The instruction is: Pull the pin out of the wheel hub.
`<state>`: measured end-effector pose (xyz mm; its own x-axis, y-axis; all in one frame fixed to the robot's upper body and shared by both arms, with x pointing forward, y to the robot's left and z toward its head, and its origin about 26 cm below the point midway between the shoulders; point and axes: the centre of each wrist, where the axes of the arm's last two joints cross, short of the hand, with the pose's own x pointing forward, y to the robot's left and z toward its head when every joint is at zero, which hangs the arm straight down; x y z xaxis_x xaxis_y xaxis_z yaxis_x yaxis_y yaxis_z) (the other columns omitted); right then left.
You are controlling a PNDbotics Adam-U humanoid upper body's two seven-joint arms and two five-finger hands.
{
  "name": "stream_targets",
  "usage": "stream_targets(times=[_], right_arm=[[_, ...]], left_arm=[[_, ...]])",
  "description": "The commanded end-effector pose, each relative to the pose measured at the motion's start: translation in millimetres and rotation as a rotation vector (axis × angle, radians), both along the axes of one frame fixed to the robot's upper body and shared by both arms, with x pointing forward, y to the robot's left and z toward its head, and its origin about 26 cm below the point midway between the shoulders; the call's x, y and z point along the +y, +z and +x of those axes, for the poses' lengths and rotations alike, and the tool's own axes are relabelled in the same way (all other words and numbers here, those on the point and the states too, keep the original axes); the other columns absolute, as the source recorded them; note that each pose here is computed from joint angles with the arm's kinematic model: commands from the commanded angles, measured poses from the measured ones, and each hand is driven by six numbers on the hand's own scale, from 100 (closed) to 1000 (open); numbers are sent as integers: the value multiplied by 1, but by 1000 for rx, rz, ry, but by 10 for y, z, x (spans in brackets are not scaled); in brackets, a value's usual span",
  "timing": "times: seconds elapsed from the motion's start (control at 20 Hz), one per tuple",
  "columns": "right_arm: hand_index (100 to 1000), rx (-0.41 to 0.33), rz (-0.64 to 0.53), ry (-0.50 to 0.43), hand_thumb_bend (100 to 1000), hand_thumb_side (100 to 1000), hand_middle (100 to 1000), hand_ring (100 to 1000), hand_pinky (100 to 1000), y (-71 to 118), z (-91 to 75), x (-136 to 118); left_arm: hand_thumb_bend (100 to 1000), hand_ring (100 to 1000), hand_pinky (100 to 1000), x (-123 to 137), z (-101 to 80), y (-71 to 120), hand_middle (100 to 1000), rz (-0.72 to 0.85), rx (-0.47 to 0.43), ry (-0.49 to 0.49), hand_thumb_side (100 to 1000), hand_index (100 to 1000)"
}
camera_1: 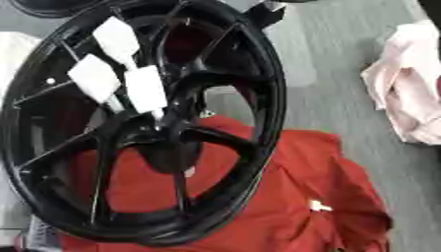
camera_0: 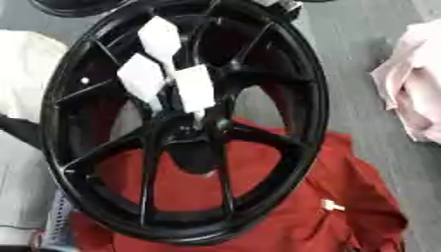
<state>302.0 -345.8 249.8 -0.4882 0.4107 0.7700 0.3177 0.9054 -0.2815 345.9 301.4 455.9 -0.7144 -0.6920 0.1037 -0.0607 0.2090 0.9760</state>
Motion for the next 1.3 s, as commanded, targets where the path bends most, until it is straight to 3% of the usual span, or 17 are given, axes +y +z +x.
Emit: stream_targets(times=[0.05,0.85,1.3], right_arm=[[619,-33,-31,-9,100,582,558,639,754,123,-36,-19],[619,-31,-31,-10,100,586,558,639,755,118,-39,-16],[619,-30,-29,1,100,588,558,639,755,117,-33,2]], left_arm=[[100,748,819,127,-104,133,665,-8,-42,33,746,848],[100,746,821,149,-61,108,665,-13,-28,31,743,848],[100,778,833,-173,-80,13,720,199,26,14,650,861]])
